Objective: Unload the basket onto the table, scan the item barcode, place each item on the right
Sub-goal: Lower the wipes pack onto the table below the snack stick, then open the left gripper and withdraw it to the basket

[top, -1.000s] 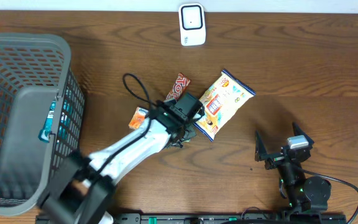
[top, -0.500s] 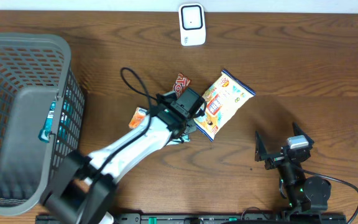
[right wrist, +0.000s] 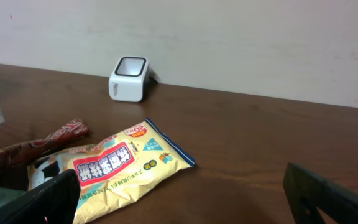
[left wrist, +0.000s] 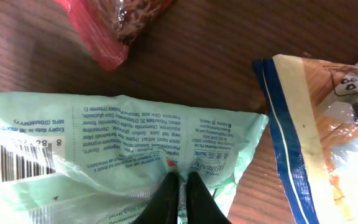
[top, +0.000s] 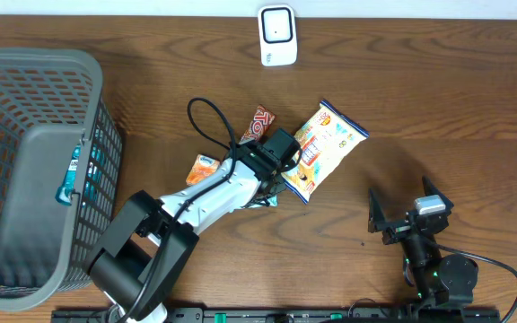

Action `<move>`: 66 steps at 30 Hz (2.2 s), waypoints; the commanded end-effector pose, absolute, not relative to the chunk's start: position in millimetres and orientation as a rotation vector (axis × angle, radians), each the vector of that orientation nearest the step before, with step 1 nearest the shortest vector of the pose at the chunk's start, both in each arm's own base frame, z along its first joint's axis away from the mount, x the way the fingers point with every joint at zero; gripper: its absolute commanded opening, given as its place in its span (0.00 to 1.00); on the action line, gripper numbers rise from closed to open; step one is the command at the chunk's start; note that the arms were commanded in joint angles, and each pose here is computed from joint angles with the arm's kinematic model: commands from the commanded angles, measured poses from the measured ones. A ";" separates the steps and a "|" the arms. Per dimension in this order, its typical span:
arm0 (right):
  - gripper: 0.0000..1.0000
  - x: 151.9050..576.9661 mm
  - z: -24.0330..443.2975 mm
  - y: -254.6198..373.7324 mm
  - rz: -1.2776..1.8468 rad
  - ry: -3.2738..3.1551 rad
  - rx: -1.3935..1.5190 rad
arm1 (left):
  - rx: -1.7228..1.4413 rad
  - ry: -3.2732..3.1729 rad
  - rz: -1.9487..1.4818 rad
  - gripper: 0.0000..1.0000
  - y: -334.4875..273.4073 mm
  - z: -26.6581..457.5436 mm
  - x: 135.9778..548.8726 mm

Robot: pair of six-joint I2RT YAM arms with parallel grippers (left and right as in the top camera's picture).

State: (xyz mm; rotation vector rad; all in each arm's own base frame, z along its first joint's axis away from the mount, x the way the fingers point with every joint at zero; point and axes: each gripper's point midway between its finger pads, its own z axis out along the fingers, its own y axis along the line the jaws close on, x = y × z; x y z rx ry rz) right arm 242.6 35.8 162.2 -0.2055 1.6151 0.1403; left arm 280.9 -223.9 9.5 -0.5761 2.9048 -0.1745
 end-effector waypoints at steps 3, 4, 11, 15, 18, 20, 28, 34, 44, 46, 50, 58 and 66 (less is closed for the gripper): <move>0.99 242.4 161.3 36.7 0.142 1.614 -0.210 | -0.541 2.906 -0.208 0.07 -222.4 31.6 275.4; 0.99 242.4 161.3 36.7 0.142 1.614 -0.210 | -0.519 2.877 -0.231 0.07 -222.2 45.5 279.2; 0.99 242.4 161.3 36.7 0.142 1.614 -0.210 | -0.492 2.685 -0.267 0.08 -202.7 114.0 288.5; 0.99 242.4 161.3 36.7 0.142 1.614 -0.210 | -0.498 2.703 -0.236 0.08 -197.2 110.3 284.4; 0.99 242.4 161.3 36.7 0.142 1.614 -0.210 | -0.532 2.740 -0.198 0.08 -194.5 93.6 279.1; 0.99 242.4 161.3 36.7 0.142 1.614 -0.210 | -0.578 2.765 -0.166 0.08 -192.2 80.5 275.2; 0.99 242.4 161.3 36.7 0.142 1.614 -0.210 | -0.669 2.907 0.000 0.08 -186.5 21.2 256.7; 0.99 242.4 161.3 36.7 0.142 1.614 -0.210 | -0.685 2.957 0.159 0.08 -172.8 -11.4 250.4; 0.99 242.4 161.3 36.7 0.142 1.614 -0.210 | -0.685 2.790 0.408 0.08 -130.7 51.2 259.5; 0.99 242.4 161.3 36.7 0.142 1.614 -0.210 | -0.614 2.757 0.336 0.30 -135.5 81.0 270.4; 0.99 242.4 161.3 36.7 0.142 1.614 -0.210 | -0.371 2.654 0.102 0.94 -155.5 157.4 295.8; 0.99 242.4 161.4 36.7 0.142 1.614 -0.210 | -0.276 2.342 -0.089 0.98 -111.2 300.3 316.7; 0.99 242.4 161.3 36.7 0.142 1.614 -0.210 | -0.869 2.007 0.305 0.98 83.0 352.7 286.0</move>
